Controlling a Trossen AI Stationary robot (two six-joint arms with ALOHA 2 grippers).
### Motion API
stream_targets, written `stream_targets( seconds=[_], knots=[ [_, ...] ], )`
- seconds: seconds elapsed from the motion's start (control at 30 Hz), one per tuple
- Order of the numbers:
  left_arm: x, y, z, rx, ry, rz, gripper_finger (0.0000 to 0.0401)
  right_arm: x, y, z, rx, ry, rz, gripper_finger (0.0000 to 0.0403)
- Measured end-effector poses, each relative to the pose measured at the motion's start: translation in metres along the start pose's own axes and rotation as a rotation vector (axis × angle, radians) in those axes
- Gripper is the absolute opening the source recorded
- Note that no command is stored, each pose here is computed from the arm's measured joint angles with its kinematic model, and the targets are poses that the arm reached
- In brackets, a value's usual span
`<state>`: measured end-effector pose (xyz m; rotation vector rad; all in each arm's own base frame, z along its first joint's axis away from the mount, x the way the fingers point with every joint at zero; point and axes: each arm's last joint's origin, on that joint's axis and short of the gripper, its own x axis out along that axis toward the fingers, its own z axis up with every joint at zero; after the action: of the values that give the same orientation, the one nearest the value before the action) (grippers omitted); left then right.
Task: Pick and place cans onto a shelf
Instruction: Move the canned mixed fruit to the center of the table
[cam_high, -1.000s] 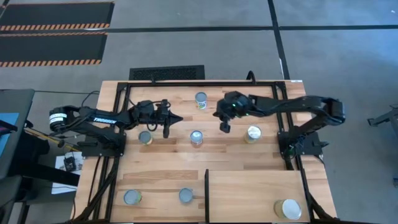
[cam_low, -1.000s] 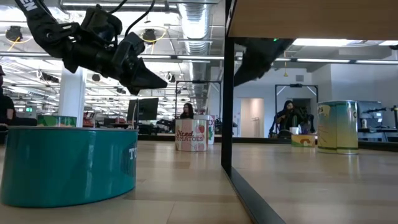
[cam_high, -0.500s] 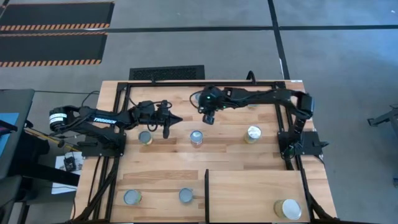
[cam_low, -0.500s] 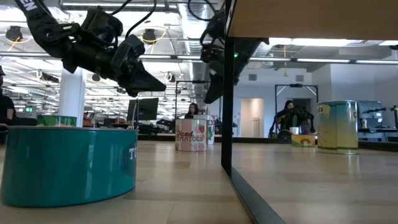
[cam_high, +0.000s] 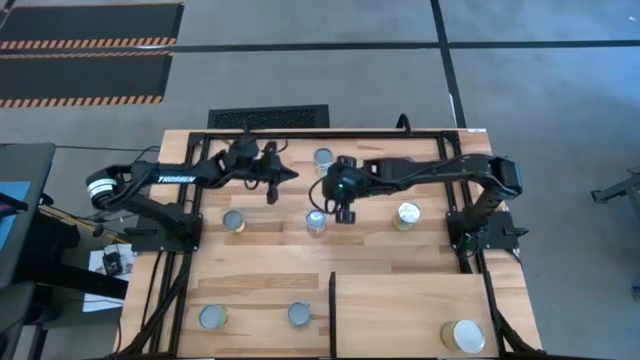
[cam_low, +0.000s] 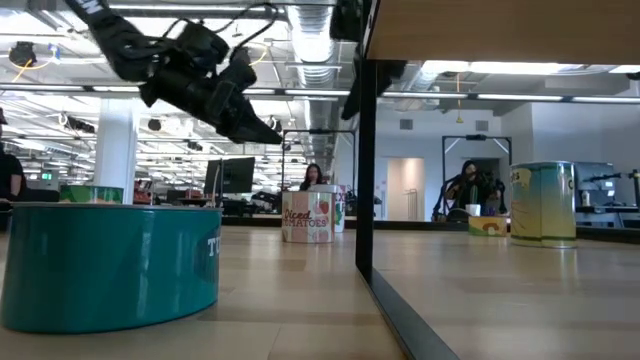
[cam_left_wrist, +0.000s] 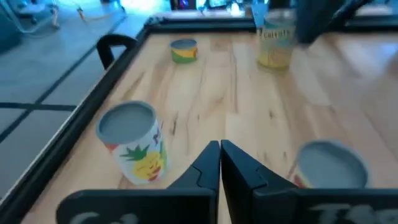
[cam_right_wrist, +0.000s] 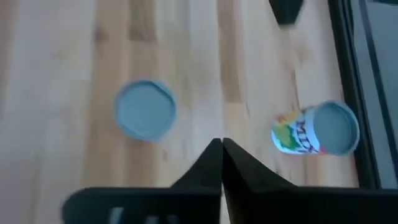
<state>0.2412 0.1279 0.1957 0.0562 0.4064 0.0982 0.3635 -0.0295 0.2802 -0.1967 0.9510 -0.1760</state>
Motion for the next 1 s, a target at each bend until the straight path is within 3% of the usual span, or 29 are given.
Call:
stream_targets(
  seconds=[0.27,0.43,0.67,1.0],
  knots=[
    [0.051,0.031,0.011,0.136,0.096,-0.038,0.0009,0.005,0.024,-0.006,0.037,-0.093,0.085,0.0009],
    [0.066,0.043,0.017,0.211,0.115,0.010,0.0057,0.003,0.033,-0.022,0.101,-0.219,0.116,0.0013],
    [0.080,0.048,0.003,0.343,0.204,0.060,0.0115,-0.008,0.034,-0.033,0.130,-0.298,0.113,0.0004],
    [0.104,0.060,0.004,0.442,0.293,0.036,0.0097,-0.012,0.034,-0.034,0.117,-0.312,0.109,0.0015]
  ],
)
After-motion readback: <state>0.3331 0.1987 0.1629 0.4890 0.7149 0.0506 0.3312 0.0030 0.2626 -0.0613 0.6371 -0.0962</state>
